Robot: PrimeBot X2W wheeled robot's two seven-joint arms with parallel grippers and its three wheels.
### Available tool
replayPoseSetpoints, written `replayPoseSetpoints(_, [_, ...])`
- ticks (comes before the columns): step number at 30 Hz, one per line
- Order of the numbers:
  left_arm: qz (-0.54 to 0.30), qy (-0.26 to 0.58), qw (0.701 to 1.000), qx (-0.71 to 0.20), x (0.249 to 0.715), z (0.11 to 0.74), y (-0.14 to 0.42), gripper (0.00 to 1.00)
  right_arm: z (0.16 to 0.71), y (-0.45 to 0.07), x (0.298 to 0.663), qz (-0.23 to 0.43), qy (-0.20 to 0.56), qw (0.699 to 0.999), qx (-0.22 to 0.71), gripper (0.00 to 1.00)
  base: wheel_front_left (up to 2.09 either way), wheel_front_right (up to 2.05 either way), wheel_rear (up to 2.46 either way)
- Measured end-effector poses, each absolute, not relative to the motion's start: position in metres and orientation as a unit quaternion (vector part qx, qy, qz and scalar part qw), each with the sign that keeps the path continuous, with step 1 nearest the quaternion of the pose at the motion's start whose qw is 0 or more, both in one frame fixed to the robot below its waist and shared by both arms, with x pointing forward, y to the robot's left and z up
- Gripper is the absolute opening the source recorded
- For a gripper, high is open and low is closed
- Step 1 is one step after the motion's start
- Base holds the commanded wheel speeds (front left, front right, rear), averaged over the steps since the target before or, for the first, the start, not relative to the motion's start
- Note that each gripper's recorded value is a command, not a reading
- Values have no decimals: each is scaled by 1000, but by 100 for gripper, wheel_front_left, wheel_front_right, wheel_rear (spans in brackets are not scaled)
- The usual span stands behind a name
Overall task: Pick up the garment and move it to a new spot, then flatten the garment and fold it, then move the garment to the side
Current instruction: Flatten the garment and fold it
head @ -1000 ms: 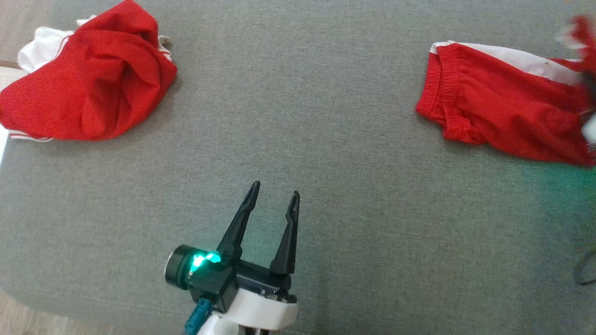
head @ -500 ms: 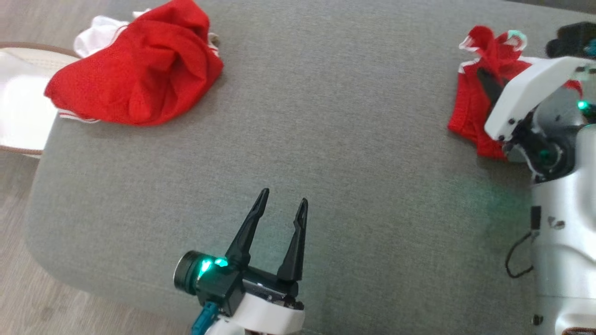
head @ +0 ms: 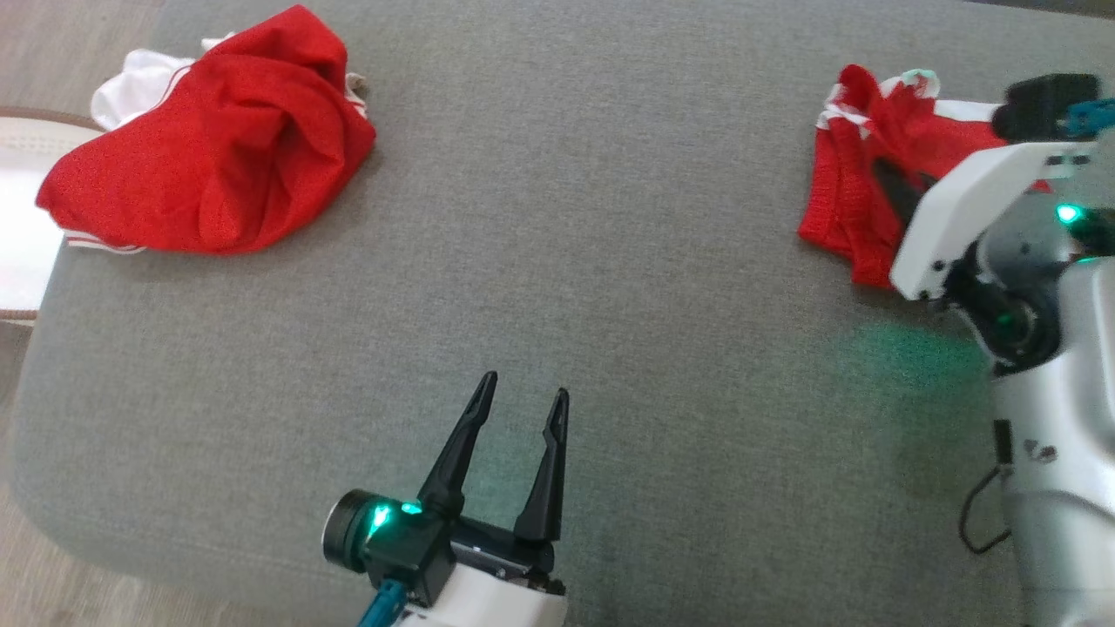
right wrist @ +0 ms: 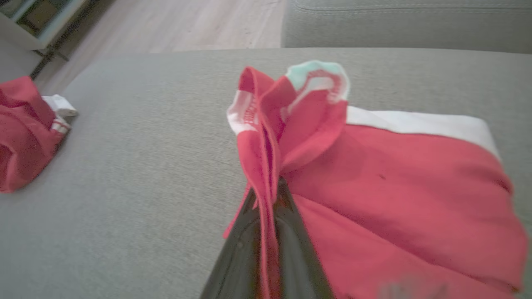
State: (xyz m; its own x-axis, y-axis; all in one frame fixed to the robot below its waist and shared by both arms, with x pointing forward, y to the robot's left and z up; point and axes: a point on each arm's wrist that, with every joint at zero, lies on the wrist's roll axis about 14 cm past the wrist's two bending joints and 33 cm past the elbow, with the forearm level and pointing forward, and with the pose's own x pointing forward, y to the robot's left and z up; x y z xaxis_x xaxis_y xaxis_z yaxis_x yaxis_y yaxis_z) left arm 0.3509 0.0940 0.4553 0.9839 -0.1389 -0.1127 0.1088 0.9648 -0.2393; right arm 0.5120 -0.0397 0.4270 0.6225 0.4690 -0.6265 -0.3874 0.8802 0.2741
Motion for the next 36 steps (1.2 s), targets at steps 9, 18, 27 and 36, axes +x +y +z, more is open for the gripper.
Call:
replayPoseSetpoints(9, [-66, 64, 989, -114, 353, 454, 94, 100, 434, 10, 466, 320, 361, 870, 108, 100, 0, 0, 0])
replayPoseSetpoints(18, [-59, 35, 992, -109, 351, 470, 103, 100, 476, 14, 448, 340, 264, 896, 107, 100, 0, 0, 0])
replayPoseSetpoints(27, [-51, 22, 994, -97, 328, 476, 114, 100, 498, -91, 436, 208, 107, 972, 22, 100, 0, 0, 0])
replayPoseSetpoints(36, [-48, 7, 995, -84, 327, 481, 126, 100, 485, -182, 401, 78, 42, 996, 6, 100, 0, 0, 0])
